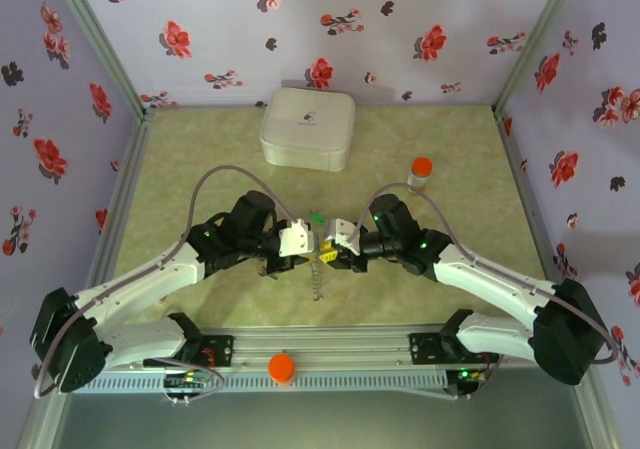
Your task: Put the keys on the keyring
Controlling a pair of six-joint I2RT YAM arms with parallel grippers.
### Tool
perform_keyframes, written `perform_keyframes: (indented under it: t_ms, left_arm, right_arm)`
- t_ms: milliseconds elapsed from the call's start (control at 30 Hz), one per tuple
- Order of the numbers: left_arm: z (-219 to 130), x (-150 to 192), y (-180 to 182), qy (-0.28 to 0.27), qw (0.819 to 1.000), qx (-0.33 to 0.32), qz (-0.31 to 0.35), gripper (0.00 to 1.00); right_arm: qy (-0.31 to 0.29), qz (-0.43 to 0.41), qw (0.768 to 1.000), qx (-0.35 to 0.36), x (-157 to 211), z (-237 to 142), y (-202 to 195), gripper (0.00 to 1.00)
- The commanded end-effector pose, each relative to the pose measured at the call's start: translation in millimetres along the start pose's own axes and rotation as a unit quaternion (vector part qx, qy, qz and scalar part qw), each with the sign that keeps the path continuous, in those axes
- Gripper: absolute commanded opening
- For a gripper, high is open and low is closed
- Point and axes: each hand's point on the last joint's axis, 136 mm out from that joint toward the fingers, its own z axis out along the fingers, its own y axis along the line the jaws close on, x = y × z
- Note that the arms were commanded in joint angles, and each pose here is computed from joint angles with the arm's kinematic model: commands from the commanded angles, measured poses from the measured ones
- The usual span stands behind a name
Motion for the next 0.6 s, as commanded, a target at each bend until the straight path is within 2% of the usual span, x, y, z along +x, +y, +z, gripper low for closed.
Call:
perform_keyframes:
  t_ms: [0, 200, 333, 500, 567]
  left_arm:
    - [-3.1, -17.7, -2.7, -0.026, 0.999, 0.014, 0.014, 0.00]
    - [-2.9, -19.3, -3.7, -0.031, 0.999, 0.017, 0.014, 0.00]
    - [-2.4, -18.8, -4.7, -0.031, 0.999, 0.020, 0.011, 0.00]
    - [-2.2, -15.4, -5.2, -0.025, 0.999, 0.019, 0.008, 0.00]
    - [-3.4, -17.3, -2.6, -0.032, 0.999, 0.010, 0.004, 0.00]
  right_arm:
    - [-0.023, -0.005, 0.999, -0.022, -12.9, 0.9, 8.0, 0.24]
    - [-0.017, -0.005, 0.999, -0.027, -10.8, 4.6, 10.1, 0.23]
    - [-0.017, -0.006, 0.999, -0.030, -11.6, 5.6, 10.9, 0.16]
    - [-0.010, -0.012, 0.999, -0.029, -9.6, 4.0, 11.8, 0.00]
    - [-0.008, -0.009, 1.000, -0.026, -9.1, 3.2, 11.3, 0.00]
